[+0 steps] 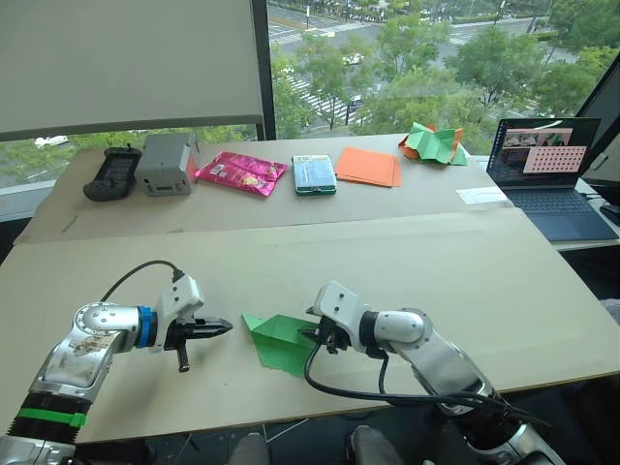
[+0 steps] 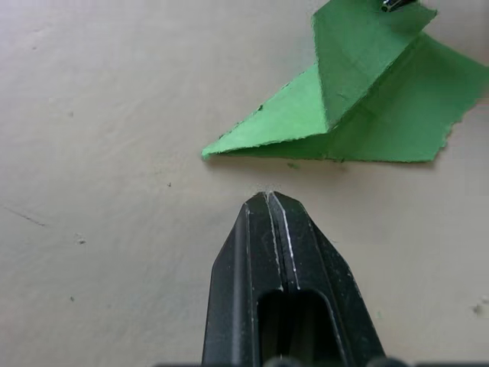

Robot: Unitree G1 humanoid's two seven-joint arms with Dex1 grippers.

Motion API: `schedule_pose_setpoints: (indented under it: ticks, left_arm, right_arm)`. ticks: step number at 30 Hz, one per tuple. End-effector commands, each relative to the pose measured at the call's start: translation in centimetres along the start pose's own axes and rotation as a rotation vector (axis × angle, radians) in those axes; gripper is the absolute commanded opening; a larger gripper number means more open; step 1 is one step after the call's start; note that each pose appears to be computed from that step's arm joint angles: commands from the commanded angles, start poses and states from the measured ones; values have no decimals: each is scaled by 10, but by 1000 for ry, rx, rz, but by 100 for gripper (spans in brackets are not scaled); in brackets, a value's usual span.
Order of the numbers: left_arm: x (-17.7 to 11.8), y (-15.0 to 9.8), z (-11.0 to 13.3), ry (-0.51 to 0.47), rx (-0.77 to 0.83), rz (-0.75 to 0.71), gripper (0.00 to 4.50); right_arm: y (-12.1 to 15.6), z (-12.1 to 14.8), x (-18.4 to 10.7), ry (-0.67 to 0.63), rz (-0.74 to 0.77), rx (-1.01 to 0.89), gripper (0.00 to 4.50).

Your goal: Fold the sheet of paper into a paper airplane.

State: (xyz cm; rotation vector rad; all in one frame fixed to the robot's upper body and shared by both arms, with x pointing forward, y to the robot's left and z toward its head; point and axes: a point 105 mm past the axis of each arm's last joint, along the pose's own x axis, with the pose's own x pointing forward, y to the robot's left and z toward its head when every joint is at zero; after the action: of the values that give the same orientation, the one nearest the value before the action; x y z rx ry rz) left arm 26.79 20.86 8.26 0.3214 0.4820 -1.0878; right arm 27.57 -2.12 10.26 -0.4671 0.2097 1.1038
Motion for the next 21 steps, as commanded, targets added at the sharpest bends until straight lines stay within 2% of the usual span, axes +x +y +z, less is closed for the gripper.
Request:
schedule_pose_setpoints:
  ticks: [1,3,6,14,17,21]
  left_arm:
    - [-7,-6,16,-49,23,0,0]
    - [-8,-11,26,-93,12,-6,0]
    - [-8,-12,32,-125,3,12,0]
    - [-8,-13,32,-125,17,28,0]
    - [-7,-15,33,-128,24,21,0]
    - [-6,-17,35,-145,26,18,0]
  right_arm:
    - [-7,13,-9,-44,-35,27,364]
    - [-9,2,-9,-11,-42,56,428]
    - [-8,-9,-8,9,-32,93,428]
    - [-2,-18,-2,-9,16,192,428]
    - [-1,-22,-2,-2,20,219,344]
    - [-1,-23,-2,-1,21,226,206]
